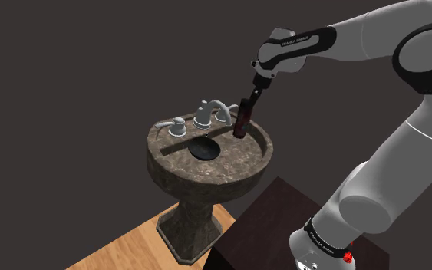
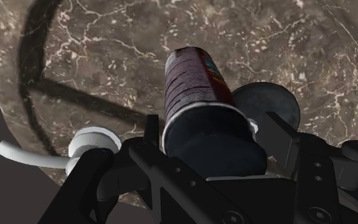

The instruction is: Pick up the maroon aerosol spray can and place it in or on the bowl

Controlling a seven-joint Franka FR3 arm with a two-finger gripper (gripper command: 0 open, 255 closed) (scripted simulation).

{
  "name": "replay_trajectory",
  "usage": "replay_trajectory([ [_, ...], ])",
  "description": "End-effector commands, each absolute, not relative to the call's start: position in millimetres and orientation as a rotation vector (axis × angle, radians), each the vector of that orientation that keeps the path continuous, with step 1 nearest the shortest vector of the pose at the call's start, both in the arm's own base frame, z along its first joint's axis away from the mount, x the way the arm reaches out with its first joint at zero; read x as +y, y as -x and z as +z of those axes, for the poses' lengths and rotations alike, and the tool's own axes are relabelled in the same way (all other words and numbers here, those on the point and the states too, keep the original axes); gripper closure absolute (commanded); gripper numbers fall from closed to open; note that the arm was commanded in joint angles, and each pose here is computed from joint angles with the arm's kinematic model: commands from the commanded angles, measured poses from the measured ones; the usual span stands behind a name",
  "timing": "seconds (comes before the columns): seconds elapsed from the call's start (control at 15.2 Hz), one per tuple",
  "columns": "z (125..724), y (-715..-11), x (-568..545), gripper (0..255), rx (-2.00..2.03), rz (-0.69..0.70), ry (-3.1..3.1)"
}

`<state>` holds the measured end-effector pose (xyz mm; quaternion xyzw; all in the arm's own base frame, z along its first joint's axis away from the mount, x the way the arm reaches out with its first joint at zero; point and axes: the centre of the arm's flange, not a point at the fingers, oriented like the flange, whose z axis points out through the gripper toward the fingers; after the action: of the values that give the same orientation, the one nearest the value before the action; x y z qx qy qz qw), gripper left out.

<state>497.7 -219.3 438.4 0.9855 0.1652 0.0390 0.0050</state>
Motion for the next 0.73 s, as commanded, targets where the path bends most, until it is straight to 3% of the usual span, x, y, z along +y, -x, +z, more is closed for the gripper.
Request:
replay_trajectory([
  [0.0, 449.8, -497.1, -219.5, 255, 0.517, 0.123, -3.086],
  [0.66, 495.9, -552.2, -124.4, 255, 0.517, 0.123, -3.086],
])
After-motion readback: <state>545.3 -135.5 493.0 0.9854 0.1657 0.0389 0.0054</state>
